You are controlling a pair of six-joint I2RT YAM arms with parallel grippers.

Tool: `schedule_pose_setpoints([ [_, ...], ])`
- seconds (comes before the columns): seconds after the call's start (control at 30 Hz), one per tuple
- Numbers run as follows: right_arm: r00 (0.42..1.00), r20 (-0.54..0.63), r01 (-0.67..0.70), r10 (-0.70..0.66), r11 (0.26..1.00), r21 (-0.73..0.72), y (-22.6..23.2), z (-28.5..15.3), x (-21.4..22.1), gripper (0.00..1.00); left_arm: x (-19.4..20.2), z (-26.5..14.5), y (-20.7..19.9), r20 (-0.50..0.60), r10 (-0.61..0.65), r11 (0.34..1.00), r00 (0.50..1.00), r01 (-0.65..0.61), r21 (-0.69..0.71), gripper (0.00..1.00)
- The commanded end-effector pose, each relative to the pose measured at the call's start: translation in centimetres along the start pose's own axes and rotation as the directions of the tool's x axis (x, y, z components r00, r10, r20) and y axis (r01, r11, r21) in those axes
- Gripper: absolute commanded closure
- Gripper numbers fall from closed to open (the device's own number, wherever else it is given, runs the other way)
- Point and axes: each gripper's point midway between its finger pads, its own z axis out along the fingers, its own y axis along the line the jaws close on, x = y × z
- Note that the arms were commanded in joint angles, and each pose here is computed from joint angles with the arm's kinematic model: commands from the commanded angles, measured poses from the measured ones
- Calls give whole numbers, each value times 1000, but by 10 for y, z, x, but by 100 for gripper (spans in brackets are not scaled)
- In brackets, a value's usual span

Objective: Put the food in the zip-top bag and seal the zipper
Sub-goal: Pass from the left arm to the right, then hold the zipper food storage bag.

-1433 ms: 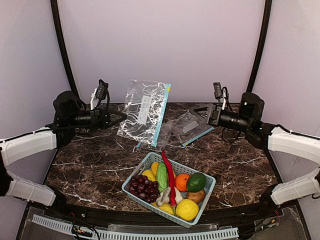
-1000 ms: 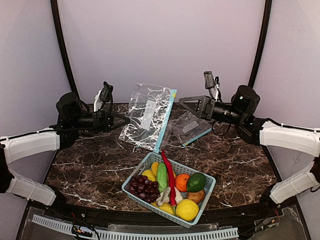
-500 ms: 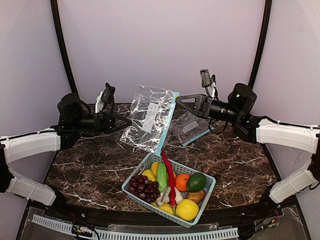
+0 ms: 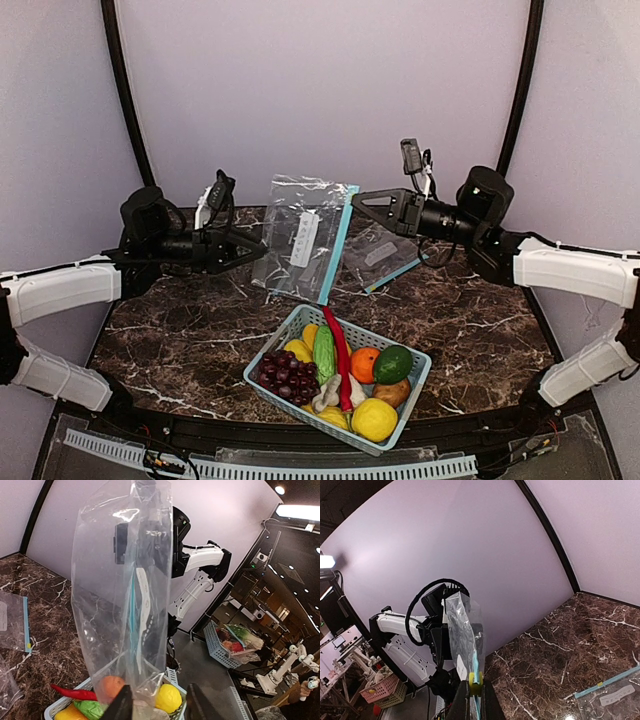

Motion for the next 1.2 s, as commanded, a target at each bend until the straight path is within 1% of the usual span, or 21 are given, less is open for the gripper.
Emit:
schedule_pose_setpoints([
  [0.0,998,1,60,-60,998,26,11,-4,-11,100,4,-1,13,-60,1,994,998,-8,-112,31],
  [0.03,997,-7,71,-71,996,48,11,-7,-12,100,-1,-5,21,-61,80,977,995,-91,-193,21],
  [0.07,996,-22,83,-82,994,72,10,-9,-11,100,0,-10,25,-87,57,964,995,-78,-254,18],
  [0.1,995,-39,99,-96,991,91,11,-13,-10,100,-10,-18,33,-89,137,923,987,-160,-350,14],
  [0.13,992,-58,116,-110,987,107,12,-16,-11,100,-12,-28,44,-107,132,876,985,-167,-453,12],
  [0.17,987,-86,143,-133,982,122,14,-20,-10,100,-19,-34,41,-124,190,845,974,-226,-485,9],
  [0.2,982,-112,167,-152,977,135,16,-23,-10,100,-26,-44,46,-134,204,796,970,-244,-554,8],
  [0.27,970,-168,204,-178,967,153,21,-29,-9,100,-42,-52,38,-156,277,745,948,-314,-588,7],
  [0.3,963,-202,213,-180,964,161,21,-32,-6,100,-46,-52,33,-167,313,735,935,-350,-581,7],
  [0.43,932,-315,230,-177,963,140,26,-39,11,100,-68,-36,11,-153,373,767,915,-397,-504,6],
  [0.47,927,-332,229,-175,964,133,27,-40,13,100,-66,-28,14,-161,362,784,918,-394,-479,6],
  [0.57,918,-359,222,-168,968,115,31,-41,22,100,-67,3,-2,-192,382,818,904,-427,-385,6],
  [0.6,916,-366,214,-166,972,95,34,-40,25,100,-62,13,3,-214,367,828,905,-423,-368,6],
  [0.63,913,-375,206,-160,975,85,36,-39,28,100,-64,24,-9,-226,387,834,894,-444,-329,6],
  [0.67,908,-391,195,-150,978,77,37,-37,32,100,-61,33,-6,-243,378,841,893,-441,-312,6],
  [0.83,886,-440,203,-147,976,81,36,-26,48,100,-67,67,-31,-240,403,866,883,-453,-211,6],
  [0.93,882,-447,197,-148,978,65,38,-20,54,100,-59,82,-36,-249,391,884,886,-437,-164,6],
  [1.0,881,-449,191,-152,981,44,41,-15,57,100,-52,89,-37,-257,379,897,889,-421,-133,8],
  [1.07,876,-456,187,-154,982,29,43,-9,61,100,-42,94,-34,-274,358,909,893,-400,-116,14],
  [1.13,874,-461,188,-155,982,25,42,-5,63,100,-32,99,-28,-297,333,919,895,-378,-108,27],
  [1.17,873,-463,186,-154,982,23,42,-4,64,100,-28,101,-24,-306,321,923,896,-368,-112,39],
])
